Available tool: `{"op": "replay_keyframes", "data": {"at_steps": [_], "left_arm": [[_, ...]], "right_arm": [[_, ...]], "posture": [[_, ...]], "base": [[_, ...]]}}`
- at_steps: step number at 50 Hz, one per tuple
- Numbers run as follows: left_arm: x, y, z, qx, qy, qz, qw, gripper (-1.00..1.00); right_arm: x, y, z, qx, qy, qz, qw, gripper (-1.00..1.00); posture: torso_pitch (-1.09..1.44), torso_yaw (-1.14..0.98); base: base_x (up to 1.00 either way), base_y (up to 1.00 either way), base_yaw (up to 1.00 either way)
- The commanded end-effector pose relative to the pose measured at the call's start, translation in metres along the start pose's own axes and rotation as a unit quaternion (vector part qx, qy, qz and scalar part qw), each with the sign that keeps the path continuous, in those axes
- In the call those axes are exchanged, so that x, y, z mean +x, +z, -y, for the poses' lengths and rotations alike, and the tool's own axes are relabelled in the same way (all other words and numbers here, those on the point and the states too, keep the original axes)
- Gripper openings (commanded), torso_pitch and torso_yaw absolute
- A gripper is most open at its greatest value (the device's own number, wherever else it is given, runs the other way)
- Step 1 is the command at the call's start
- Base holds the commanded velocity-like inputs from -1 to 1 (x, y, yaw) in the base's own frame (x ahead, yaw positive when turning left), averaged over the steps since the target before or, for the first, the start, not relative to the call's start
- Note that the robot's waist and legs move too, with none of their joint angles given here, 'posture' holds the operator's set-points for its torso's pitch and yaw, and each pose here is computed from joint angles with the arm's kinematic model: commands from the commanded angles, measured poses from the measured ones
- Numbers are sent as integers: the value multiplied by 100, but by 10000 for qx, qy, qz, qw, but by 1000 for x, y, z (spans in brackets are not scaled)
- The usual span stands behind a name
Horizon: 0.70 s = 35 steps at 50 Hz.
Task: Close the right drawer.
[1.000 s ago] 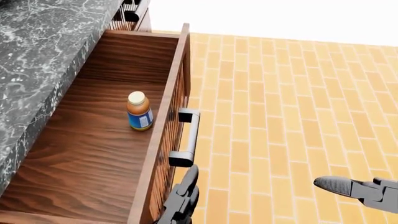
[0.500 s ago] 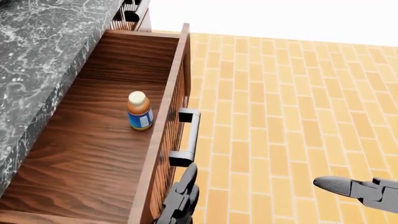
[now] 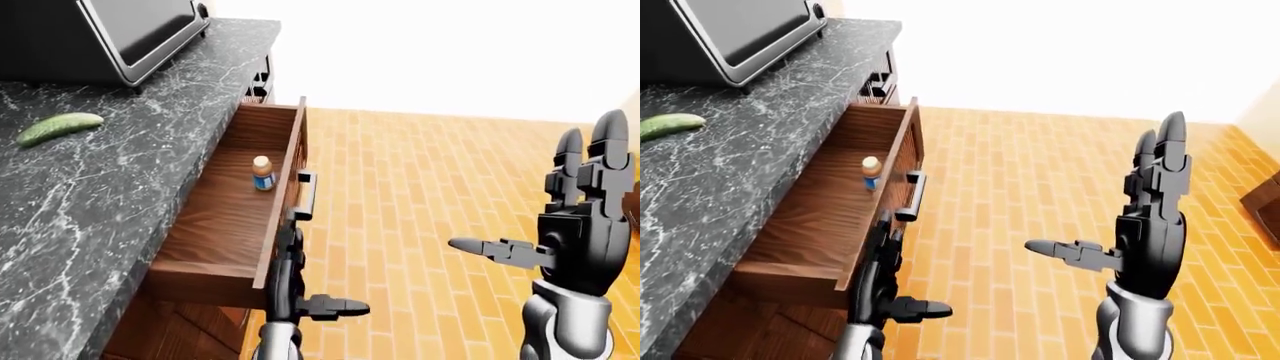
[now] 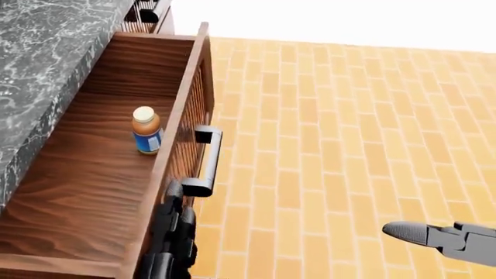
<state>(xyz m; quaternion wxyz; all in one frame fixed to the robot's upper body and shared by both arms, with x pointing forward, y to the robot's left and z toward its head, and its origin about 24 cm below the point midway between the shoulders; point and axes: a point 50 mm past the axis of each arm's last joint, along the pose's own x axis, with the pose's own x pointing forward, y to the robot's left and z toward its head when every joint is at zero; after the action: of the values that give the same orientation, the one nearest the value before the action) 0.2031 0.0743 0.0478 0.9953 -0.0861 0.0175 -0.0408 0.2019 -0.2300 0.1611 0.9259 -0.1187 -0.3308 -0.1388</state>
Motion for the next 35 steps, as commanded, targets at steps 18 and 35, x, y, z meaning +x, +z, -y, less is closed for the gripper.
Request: {"op": "replay_keyframes", "data": {"at_steps": [18,35], "left_arm": [[6,26,-29,-38,963,770,9924,100],[16,30,-43,-43,1333,792,9879,100]], "right_arm": [[4,11,3,-55,-70,380,9992,100],[4,11,3,-63,-75,382,9992,100]], "posture": [[0,0],[0,0]], "base": [[0,0,0],[0,0,0]]}}
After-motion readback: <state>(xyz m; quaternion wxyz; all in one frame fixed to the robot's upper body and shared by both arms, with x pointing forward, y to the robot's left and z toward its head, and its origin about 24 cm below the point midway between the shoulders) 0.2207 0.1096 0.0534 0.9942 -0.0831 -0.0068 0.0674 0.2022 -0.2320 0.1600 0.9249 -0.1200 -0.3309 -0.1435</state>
